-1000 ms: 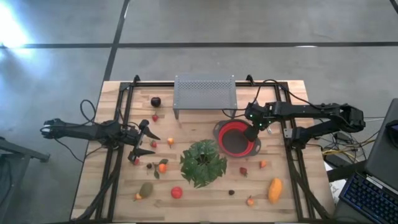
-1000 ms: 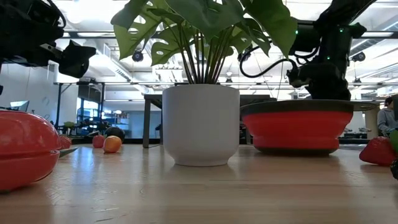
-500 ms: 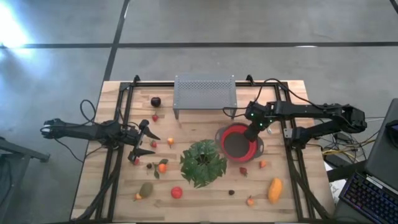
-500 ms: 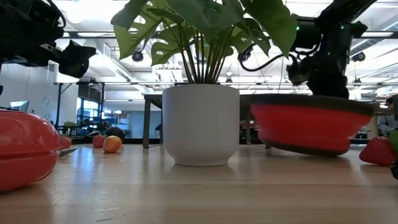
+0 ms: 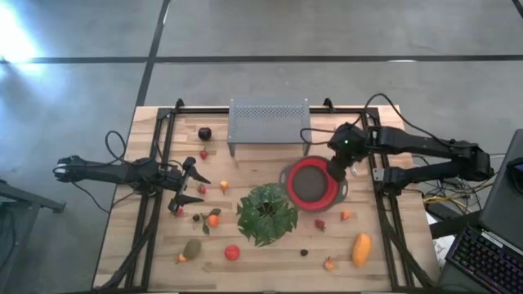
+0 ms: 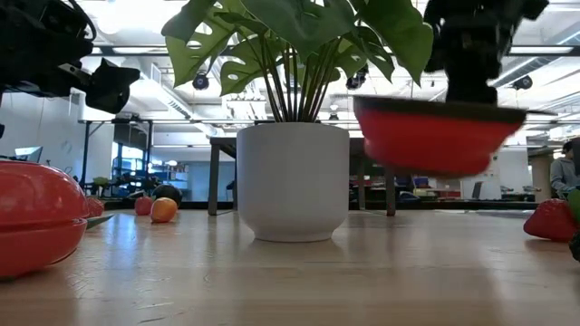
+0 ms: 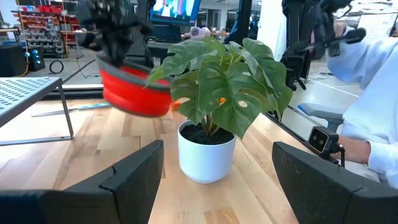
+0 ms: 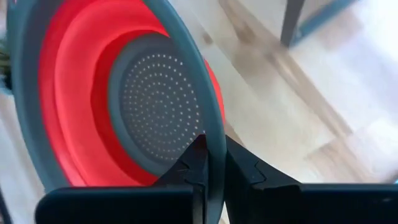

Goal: Pick & Place Fruit
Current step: Put the red strainer bowl on the shelf, then put the blue knife on the shelf

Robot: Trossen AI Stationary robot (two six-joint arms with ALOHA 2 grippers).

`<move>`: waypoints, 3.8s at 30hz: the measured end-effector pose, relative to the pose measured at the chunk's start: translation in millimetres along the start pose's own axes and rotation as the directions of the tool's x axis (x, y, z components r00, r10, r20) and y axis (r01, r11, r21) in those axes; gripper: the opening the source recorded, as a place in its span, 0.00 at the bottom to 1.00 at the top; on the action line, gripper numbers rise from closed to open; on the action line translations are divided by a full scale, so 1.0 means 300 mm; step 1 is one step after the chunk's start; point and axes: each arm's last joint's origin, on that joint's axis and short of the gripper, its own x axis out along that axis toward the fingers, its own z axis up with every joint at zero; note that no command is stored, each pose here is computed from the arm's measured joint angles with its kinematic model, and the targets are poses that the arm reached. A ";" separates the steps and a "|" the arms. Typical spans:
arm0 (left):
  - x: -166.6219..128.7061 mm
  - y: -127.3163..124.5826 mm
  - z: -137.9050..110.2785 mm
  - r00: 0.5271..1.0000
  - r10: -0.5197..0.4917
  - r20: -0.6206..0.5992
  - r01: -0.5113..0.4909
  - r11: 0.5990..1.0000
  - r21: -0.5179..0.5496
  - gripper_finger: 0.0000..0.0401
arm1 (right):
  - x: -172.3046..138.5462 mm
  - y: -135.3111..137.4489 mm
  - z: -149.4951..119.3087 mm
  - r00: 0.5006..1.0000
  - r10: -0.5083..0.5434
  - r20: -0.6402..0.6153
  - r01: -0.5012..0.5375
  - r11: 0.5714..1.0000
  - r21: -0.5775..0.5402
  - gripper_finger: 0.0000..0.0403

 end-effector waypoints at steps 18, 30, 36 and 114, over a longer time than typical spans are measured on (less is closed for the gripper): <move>0.000 0.000 0.000 1.000 0.000 0.000 0.000 1.000 0.000 0.76 | -0.175 0.009 0.315 0.997 -0.081 0.008 0.081 0.996 -0.048 0.04; 0.000 0.000 0.000 1.000 0.000 0.000 0.000 1.000 0.000 0.76 | -0.185 -0.169 0.516 1.000 0.004 0.024 -0.006 0.996 0.089 0.04; 0.000 0.000 0.000 1.000 0.000 0.000 0.000 1.000 0.000 0.76 | -0.171 -0.216 0.614 0.999 0.011 0.049 -0.016 0.994 0.111 0.04; 0.000 0.000 0.000 1.000 0.000 0.000 0.000 1.000 0.000 0.76 | -0.264 -0.408 0.788 0.986 -0.154 -0.066 0.164 0.967 0.194 0.47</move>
